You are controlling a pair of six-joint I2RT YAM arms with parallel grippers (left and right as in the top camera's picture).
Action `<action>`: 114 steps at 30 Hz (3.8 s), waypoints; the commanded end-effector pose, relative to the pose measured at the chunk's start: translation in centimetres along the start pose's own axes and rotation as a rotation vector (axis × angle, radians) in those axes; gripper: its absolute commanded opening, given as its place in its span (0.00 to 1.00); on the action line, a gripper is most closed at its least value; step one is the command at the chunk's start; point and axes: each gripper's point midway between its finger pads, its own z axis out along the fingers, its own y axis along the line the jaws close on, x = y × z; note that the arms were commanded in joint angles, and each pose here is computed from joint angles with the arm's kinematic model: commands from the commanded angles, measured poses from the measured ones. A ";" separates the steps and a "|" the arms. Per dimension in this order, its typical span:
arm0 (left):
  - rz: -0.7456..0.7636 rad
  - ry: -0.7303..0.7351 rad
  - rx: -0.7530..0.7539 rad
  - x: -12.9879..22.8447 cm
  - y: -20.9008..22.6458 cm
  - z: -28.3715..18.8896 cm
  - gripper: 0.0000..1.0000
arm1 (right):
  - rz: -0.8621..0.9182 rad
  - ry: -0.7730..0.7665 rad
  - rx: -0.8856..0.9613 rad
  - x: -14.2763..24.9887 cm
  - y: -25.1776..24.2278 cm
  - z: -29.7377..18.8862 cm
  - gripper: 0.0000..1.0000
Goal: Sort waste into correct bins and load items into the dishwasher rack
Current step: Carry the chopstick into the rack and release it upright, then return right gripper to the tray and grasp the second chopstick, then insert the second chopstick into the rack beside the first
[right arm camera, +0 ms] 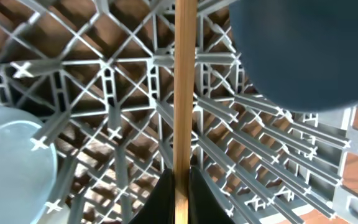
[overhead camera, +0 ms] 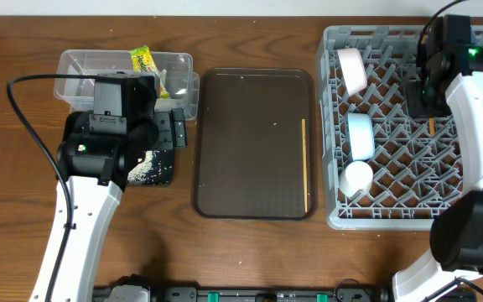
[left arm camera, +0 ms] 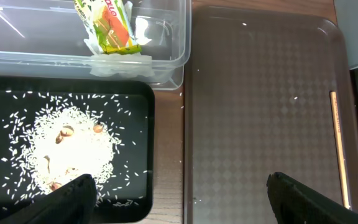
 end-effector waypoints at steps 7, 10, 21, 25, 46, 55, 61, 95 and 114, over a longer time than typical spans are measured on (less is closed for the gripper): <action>0.008 -0.017 -0.009 -0.6 0.1 -0.4 0.90 | -0.028 0.012 -0.012 0.3 0.4 1.2 0.62; 0.008 -0.017 -0.009 -0.6 0.1 -0.4 0.90 | -0.041 -0.018 -0.079 -0.4 2.0 0.5 0.68; 0.008 -0.017 -0.009 -0.6 0.1 -0.4 0.90 | -0.168 -0.245 -0.464 -4.4 15.9 -9.2 0.53; 0.008 -0.017 -0.009 -0.6 0.1 -0.4 0.90 | -0.151 -0.235 -0.510 -3.5 21.1 -10.7 0.48; 0.008 -0.017 -0.009 -0.6 0.1 -0.4 0.90 | -0.081 0.177 -0.148 4.4 28.7 2.5 0.47; 0.008 -0.017 -0.009 -0.6 0.1 -0.4 0.90 | -0.013 0.265 -0.072 5.1 26.8 5.9 0.46; 0.008 -0.017 -0.009 -0.6 0.1 -0.4 0.90 | -0.036 0.318 -0.133 5.6 27.6 7.0 0.46; 0.008 -0.017 -0.009 -0.6 0.1 -0.4 0.90 | -0.077 0.142 -0.203 2.3 29.3 4.1 0.35; 0.008 -0.017 -0.009 -0.6 0.1 -0.4 0.90 | -0.080 0.192 -0.245 4.7 30.4 6.6 0.01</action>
